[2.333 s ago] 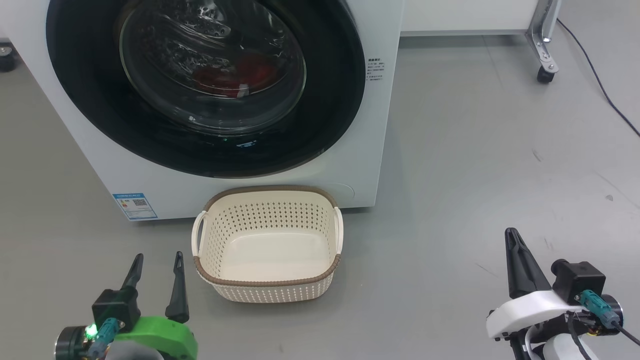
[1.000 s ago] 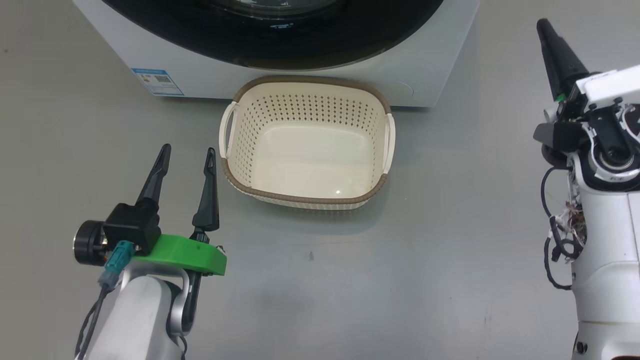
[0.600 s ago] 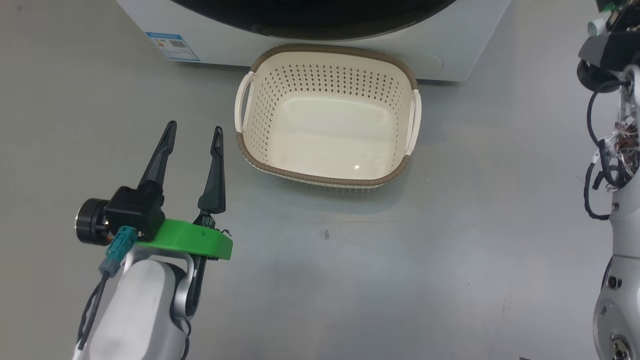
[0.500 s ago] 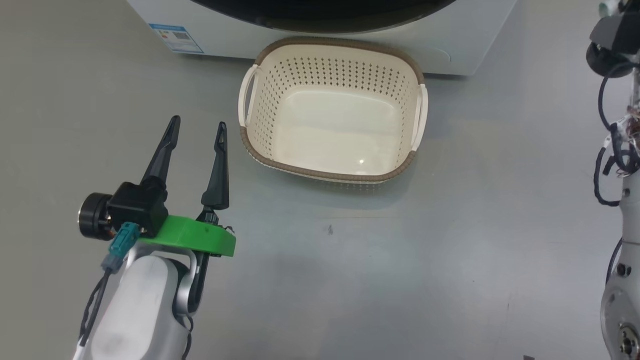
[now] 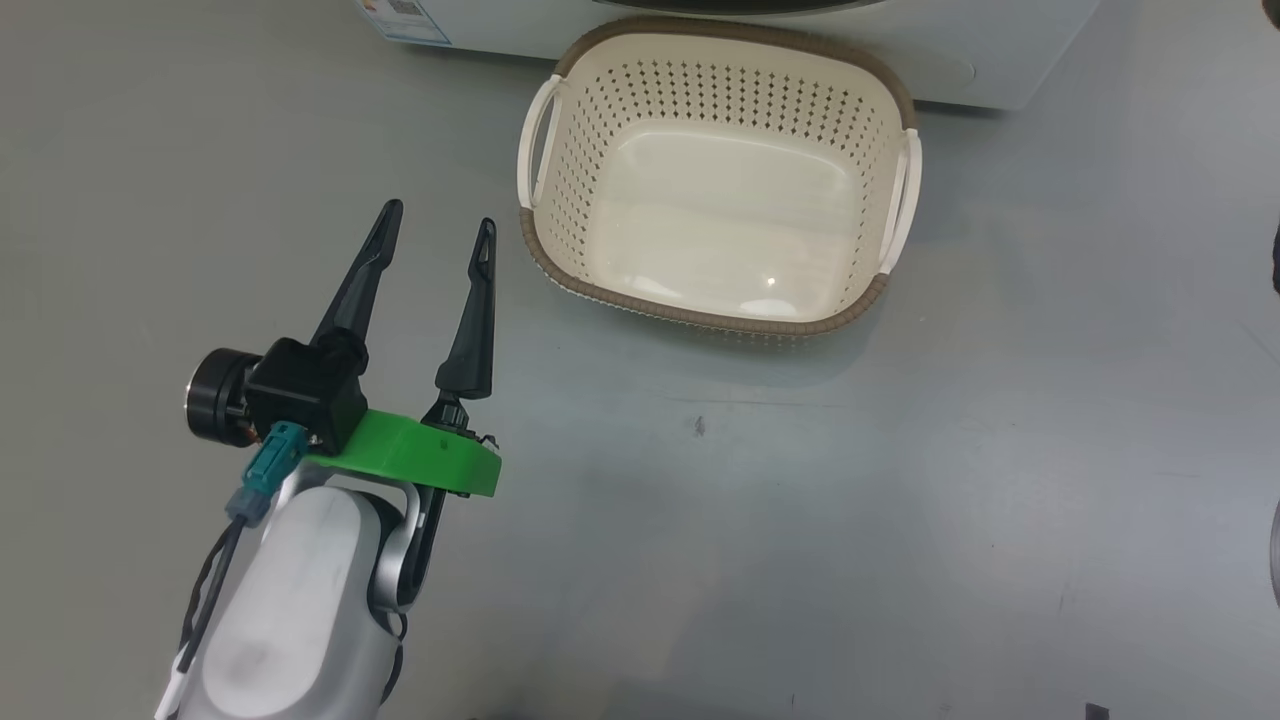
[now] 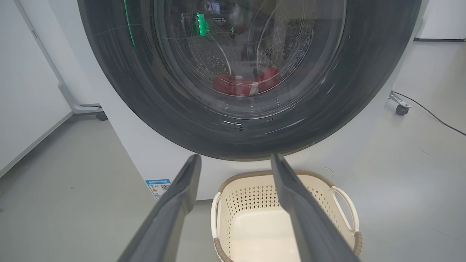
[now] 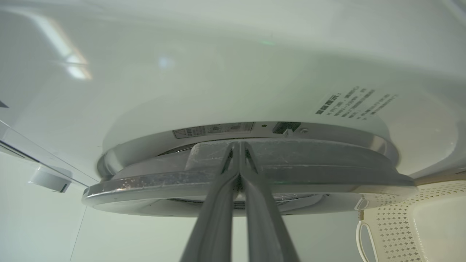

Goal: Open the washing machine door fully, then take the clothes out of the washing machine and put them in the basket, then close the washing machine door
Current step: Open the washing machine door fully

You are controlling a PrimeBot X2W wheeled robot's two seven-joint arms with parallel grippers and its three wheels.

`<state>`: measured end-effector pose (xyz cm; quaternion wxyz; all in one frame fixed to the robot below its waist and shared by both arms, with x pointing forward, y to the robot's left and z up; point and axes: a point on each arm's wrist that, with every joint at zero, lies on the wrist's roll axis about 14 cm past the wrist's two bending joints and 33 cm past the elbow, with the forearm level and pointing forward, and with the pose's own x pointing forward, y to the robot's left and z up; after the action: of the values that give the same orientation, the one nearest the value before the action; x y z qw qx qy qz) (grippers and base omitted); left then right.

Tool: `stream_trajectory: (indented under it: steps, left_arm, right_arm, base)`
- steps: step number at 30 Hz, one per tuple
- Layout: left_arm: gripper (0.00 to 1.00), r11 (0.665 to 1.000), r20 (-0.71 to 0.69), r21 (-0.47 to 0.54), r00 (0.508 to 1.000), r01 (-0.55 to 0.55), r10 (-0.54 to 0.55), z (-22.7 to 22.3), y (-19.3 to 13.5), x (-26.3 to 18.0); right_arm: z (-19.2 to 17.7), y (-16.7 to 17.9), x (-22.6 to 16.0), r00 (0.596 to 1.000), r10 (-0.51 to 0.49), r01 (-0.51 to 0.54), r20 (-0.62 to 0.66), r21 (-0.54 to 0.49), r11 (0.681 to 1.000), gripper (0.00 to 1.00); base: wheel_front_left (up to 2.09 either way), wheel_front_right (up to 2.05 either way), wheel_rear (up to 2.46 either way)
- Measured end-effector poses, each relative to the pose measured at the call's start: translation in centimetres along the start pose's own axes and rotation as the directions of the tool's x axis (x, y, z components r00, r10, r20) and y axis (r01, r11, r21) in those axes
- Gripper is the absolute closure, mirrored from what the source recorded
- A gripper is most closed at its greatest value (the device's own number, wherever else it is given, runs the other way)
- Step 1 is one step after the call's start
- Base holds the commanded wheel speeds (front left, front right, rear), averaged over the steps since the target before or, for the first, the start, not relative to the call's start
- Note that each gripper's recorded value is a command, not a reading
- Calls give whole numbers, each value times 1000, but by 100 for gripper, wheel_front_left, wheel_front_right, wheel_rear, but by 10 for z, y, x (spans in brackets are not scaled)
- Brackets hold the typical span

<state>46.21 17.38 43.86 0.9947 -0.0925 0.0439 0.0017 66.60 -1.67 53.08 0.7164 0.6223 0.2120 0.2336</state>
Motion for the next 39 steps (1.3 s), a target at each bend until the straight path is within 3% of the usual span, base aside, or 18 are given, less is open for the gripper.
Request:
stream_trajectory:
  steps: [19, 39]
  left_arm:
    - [0, 1000, -13, 6, 1000, -12, 12, -4, 6, 4]
    - [0, 1000, -9, -24, 1000, -5, 5, -3, -1, 7]
  right_arm:
    - [-9, -28, 33, 994, -67, 70, -90, 33, 997, 100]
    - [-21, -35, 24, 966, -70, 94, -251, 87, 992, 100]
  base:
    - [0, 0, 0]
    - [0, 0, 0]
